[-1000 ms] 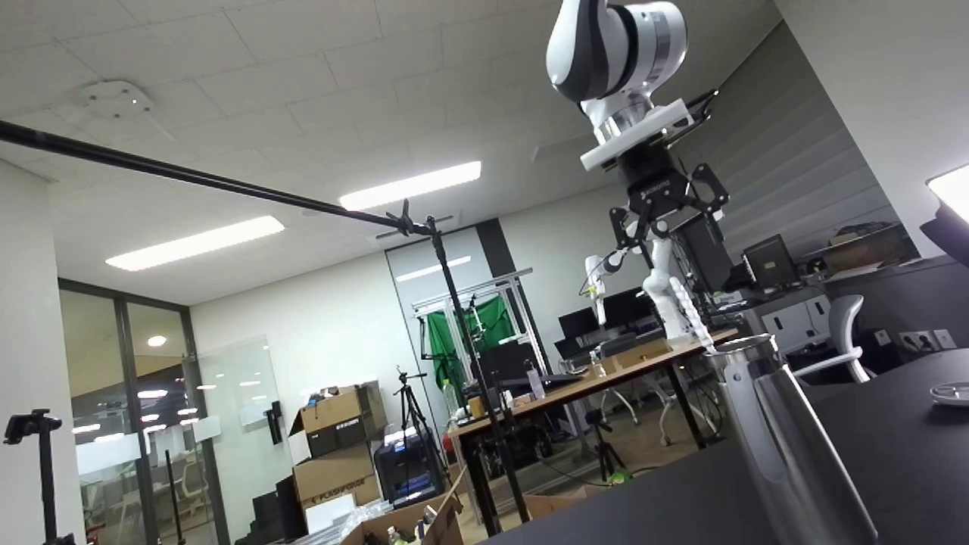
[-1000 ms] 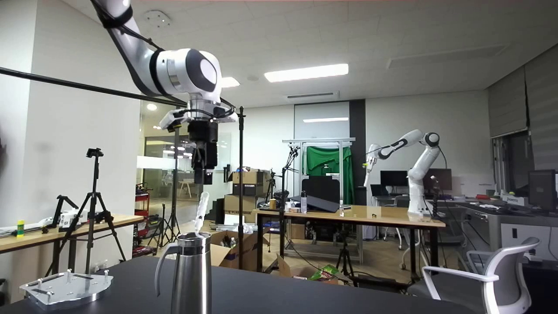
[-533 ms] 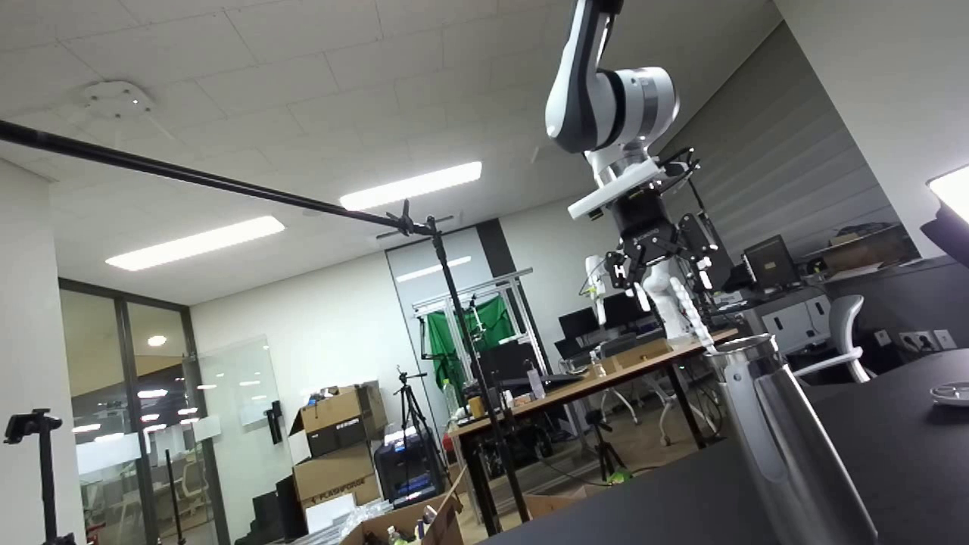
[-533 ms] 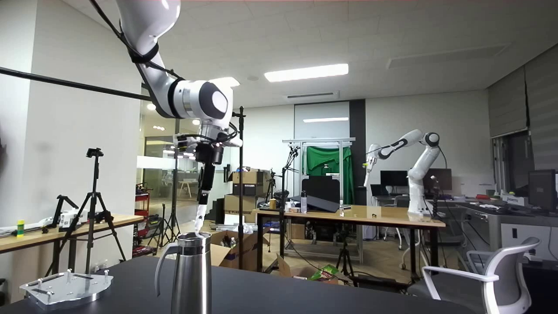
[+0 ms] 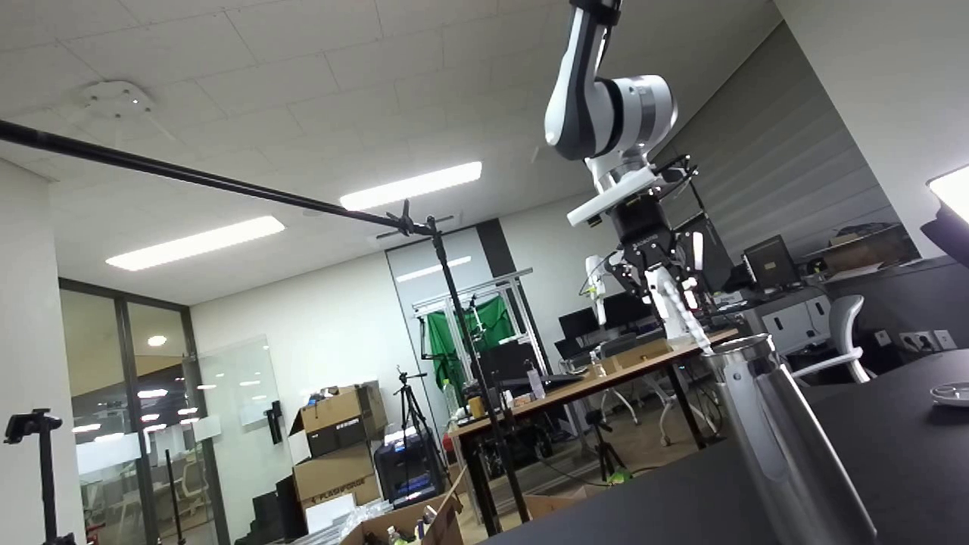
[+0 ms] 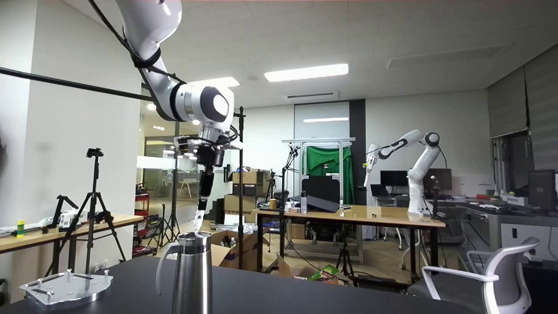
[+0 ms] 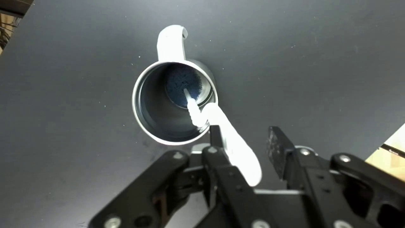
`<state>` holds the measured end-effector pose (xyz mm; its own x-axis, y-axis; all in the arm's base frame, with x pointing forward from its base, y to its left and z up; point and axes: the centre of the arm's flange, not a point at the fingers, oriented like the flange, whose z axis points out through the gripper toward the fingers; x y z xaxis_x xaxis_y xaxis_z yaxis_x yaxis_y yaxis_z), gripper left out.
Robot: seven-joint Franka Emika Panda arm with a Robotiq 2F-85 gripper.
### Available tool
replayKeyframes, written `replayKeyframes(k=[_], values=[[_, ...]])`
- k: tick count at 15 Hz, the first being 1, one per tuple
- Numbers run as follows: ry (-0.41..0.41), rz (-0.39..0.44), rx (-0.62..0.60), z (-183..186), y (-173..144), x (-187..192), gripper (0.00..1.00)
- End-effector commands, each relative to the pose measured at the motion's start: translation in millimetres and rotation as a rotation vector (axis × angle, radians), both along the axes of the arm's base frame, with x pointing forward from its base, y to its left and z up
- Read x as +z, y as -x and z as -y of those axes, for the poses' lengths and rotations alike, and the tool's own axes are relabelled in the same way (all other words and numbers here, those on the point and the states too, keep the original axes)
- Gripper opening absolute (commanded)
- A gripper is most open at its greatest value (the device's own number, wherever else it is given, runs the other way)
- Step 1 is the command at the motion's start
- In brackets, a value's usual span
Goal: Use the brush to scrub inside the jar
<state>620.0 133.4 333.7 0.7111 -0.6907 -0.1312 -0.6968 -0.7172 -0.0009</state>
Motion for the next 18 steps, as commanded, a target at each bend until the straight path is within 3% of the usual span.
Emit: replayKeyframes(k=[1,2,4,7,11,14,18], values=[[0.012,0.009,0.062,-11,13,28,0.12],[0.020,0.030,0.111,-16,23,39,0.04],[0.038,0.072,0.193,-26,38,62,0.00],[0.074,0.117,0.330,-42,68,97,0.04],[0.102,0.161,0.400,-37,97,127,0.04],[0.103,0.187,0.409,-17,100,117,0.04],[0.096,0.218,0.441,10,88,63,0.04]])
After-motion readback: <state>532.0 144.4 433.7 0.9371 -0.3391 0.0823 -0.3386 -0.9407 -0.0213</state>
